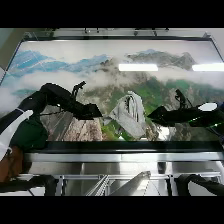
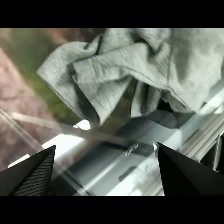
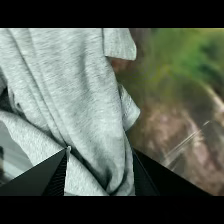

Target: Fold the shirts.

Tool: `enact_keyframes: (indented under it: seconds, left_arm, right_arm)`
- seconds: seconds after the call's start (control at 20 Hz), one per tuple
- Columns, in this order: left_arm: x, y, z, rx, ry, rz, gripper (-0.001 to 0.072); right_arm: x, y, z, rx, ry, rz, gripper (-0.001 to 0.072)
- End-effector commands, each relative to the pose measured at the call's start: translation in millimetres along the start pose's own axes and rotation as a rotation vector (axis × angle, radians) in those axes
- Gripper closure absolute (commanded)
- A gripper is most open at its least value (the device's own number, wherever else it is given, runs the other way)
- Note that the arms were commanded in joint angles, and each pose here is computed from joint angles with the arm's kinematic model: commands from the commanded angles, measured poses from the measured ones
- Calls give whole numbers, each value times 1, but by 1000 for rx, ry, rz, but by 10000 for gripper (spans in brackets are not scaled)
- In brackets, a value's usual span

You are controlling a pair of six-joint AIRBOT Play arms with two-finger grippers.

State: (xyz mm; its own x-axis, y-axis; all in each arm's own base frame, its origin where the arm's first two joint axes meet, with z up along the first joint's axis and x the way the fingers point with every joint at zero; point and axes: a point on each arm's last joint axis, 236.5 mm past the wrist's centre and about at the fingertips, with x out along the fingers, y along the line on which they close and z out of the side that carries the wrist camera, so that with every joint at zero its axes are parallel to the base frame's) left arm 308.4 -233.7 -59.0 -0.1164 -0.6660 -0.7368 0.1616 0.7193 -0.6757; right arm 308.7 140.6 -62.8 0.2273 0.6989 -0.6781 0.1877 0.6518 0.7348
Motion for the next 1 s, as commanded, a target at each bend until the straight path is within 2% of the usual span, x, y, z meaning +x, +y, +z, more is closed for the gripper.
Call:
enact_keyframes:
  seconds: [0.0, 0.3, 0.35, 0.4, 0.45, 0.5, 0.55, 0.75, 0.95]
  left_arm:
    - [34, -2, 14, 10, 28, -17, 5]
    - [75, -24, 33, 97, 130, -40, 5]
    - [80, -27, 31, 108, 158, -49, 7]
    - [84, -31, 31, 121, 176, -56, 65]
    - [87, -35, 32, 133, 188, -61, 244]
    - [89, -39, 34, 148, 195, -66, 509]
    - [89, -44, 37, 161, 197, -72, 696]
    - [46, -80, 52, 233, 166, -115, 684]
    - [-78, -130, 65, 377, -41, -121, 684]
  right_arm:
    - [23, 3, 5, 42, 16, 94, 253]
    - [54, 2, 5, 7, -11, 28, 256]
    - [58, 3, 3, -4, -11, 21, 323]
    - [61, 7, 2, -22, -9, 23, 426]
    - [62, 13, 1, -40, -7, 33, 476]
    - [63, 21, 1, -53, -2, 48, 579]
    - [62, 33, 1, -91, 1, 82, 693]
    - [20, 104, 15, -202, -75, 287, 694]
    - [-118, 179, 45, -382, -424, 454, 693]
